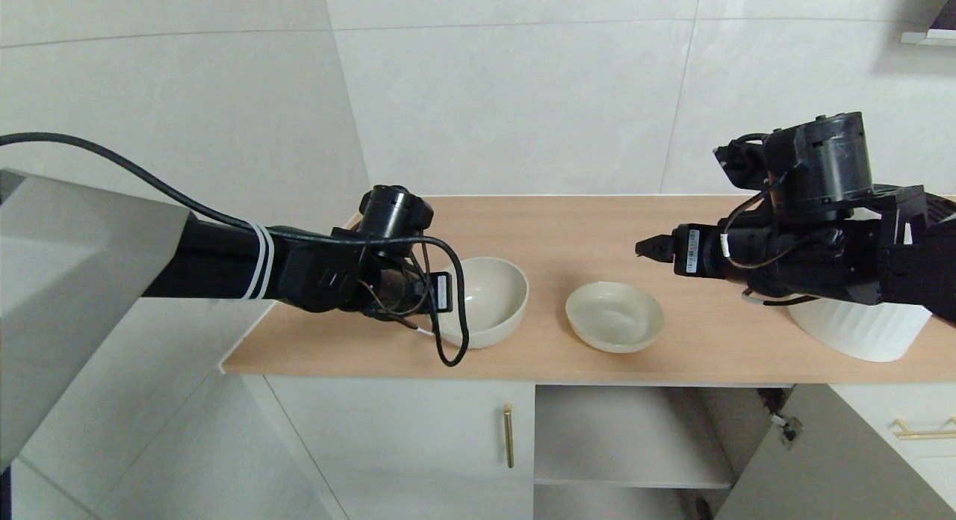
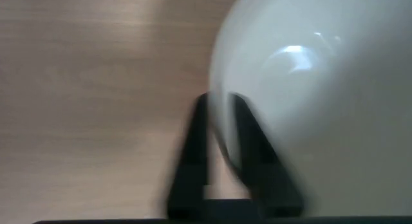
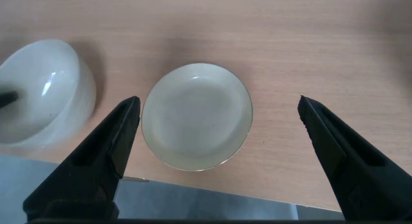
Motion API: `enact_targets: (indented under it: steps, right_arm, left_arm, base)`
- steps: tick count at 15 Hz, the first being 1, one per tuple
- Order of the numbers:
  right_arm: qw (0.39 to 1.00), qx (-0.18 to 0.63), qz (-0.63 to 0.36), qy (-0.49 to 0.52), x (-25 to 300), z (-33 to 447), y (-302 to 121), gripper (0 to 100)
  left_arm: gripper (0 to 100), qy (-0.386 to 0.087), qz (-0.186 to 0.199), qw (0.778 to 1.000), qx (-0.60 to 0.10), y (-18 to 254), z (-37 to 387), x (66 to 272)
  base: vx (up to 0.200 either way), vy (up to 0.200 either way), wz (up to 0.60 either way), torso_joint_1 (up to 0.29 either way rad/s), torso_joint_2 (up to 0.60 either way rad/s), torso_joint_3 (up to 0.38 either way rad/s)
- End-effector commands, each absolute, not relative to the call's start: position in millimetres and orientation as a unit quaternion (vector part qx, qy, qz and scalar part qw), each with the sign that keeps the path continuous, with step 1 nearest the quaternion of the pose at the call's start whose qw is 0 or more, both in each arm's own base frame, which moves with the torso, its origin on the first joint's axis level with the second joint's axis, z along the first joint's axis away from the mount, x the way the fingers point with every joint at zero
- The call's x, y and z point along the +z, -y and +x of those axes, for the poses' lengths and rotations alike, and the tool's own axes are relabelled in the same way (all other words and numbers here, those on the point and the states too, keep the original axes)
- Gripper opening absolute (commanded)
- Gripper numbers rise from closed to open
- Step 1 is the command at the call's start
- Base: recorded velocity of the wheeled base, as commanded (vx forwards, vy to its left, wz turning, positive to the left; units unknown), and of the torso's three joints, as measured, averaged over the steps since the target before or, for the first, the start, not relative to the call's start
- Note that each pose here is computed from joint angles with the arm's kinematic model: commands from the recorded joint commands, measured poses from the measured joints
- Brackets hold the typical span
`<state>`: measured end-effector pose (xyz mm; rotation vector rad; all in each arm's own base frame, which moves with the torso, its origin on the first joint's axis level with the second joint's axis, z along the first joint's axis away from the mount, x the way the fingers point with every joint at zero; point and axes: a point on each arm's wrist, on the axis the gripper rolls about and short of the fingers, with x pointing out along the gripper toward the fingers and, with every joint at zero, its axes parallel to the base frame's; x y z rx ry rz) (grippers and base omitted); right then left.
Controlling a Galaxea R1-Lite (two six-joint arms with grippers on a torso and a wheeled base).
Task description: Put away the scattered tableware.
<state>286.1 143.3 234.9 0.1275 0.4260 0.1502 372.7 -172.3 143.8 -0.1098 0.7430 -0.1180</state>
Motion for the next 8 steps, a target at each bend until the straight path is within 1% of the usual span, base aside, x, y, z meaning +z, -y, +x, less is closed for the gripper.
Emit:
enact_targets:
  steps: [1, 2, 4, 6, 8]
  right_arm:
    - [0.973, 0.074, 0.063, -0.21, 235.8, 285.3, -142.9, 100]
    - [0.972, 0.074, 0.062, -0.212, 234.5, 285.8, -143.2, 100]
    - [0.971, 0.07, 0.057, -0.223, 227.0, 291.7, -146.2, 100]
    - [0.967, 0.049, 0.041, -0.247, 214.0, 302.7, -151.1, 100]
    - [0.962, 0.02, 0.022, -0.273, 198.0, 317.8, -156.7, 100]
  left_arm:
    - [0, -0.369, -0.056, 0.926, -0.056, 175.7, 373.7, 139.1]
    - [0, -0.363, -0.064, 0.928, -0.055, 174.8, 371.9, 144.8]
    - [0, -0.336, -0.095, 0.935, -0.055, 168.5, 358.7, 173.2]
    - [0, -0.311, -0.108, 0.942, -0.063, 157.5, 335.9, 201.9]
    - [0, -0.29, -0.117, 0.947, -0.072, 147.8, 315.4, 223.6]
  base:
    - [0.0, 0.0, 0.0, 0.0, 0.0, 0.0]
    - [0.0, 0.0, 0.0, 0.0, 0.0, 0.0]
    - [0.0, 0.0, 0.0, 0.0, 0.0, 0.0]
    - [0.0, 0.0, 0.0, 0.0, 0.0, 0.0]
    - [0.0, 0.0, 0.0, 0.0, 0.0, 0.0]
